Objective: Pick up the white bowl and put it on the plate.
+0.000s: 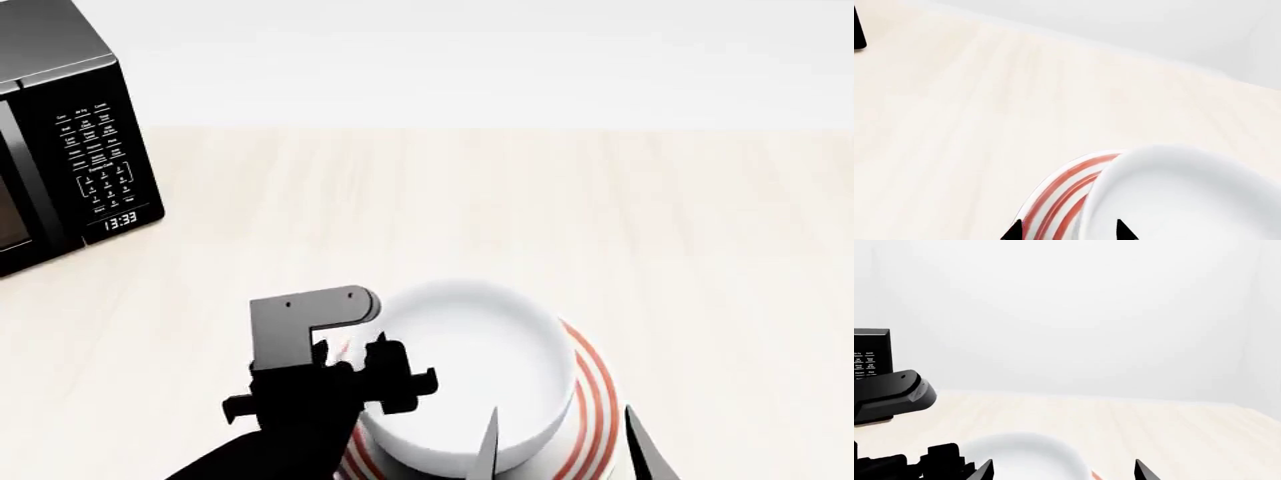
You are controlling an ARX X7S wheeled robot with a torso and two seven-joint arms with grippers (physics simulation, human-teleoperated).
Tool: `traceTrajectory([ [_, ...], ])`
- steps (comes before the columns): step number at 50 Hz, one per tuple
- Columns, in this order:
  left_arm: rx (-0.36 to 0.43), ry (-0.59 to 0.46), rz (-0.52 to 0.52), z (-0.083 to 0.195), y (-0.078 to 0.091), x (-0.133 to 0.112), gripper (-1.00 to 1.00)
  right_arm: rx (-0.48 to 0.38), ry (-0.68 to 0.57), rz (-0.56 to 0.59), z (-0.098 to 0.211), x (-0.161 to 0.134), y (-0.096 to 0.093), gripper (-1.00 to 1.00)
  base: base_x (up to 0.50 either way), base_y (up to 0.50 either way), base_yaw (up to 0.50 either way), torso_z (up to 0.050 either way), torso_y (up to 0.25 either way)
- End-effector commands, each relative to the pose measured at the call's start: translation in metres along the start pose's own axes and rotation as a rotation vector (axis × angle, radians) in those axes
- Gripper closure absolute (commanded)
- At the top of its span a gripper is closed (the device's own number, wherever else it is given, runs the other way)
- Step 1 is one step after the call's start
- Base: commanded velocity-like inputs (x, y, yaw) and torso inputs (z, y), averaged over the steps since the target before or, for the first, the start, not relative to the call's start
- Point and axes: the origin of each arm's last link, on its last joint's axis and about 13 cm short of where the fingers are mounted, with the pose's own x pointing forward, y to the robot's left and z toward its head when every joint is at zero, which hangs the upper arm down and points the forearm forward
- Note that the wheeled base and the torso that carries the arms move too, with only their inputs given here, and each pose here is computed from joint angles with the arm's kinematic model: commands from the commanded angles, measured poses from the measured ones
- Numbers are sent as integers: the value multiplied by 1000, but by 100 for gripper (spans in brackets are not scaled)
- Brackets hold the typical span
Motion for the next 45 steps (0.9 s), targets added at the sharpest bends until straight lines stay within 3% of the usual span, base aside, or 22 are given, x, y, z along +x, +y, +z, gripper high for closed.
traceTrajectory([
  [1, 14, 9, -42, -7, 1, 1, -100, -1, -22, -9, 2, 2, 0, -100, 0, 0, 0, 0, 0],
  [4, 38, -9, -33, -7, 3, 2, -100, -2, -22, -9, 2, 2, 0, -100, 0, 0, 0, 0, 0],
  [8, 145, -89, -1, -6, 6, 4, -100, -2, -23, -12, 2, 2, -1, -100, 0, 0, 0, 0, 0],
  [12, 158, -127, 15, -1, 9, 7, -100, -4, -21, -8, 1, 2, 1, -100, 0, 0, 0, 0, 0],
  [18, 289, -257, 11, 7, 8, 7, -100, -3, -36, -18, 6, 2, -1, -100, 0, 0, 0, 0, 0],
  [21, 301, -315, 15, 15, 14, -4, -100, -6, -45, -13, 10, 1, 0, -100, 0, 0, 0, 0, 0],
  [23, 360, -410, -38, 19, 16, -18, -100, -7, -56, -18, 14, 1, -2, -100, 0, 0, 0, 0, 0],
  [25, 360, -421, -56, 20, 19, -26, -100, -6, -62, -22, 17, 1, -3, -100, 0, 0, 0, 0, 0],
  [27, 460, -521, -60, 25, 21, -38, -100, -7, -72, -27, 20, 1, -4, -100, 0, 0, 0, 0, 0],
  [30, 536, -623, -102, 30, 22, -57, -100, -9, -84, -27, 25, 0, -4, -100, 0, 0, 0, 0, 0],
  [36, 541, -717, -101, 38, 26, -81, -100, -10, -102, -33, 32, -1, -6, -100, 0, 0, 0, 0, 0],
  [37, 509, -723, -103, 38, 28, -89, -100, -10, -107, -33, 34, -1, -6, -100, 0, 0, 0, 0, 0],
  [45, 563, -819, -74, 23, 47, -122, -100, -16, -129, -40, 42, -2, -8, -100, 0, 0, 0, 0, 0],
])
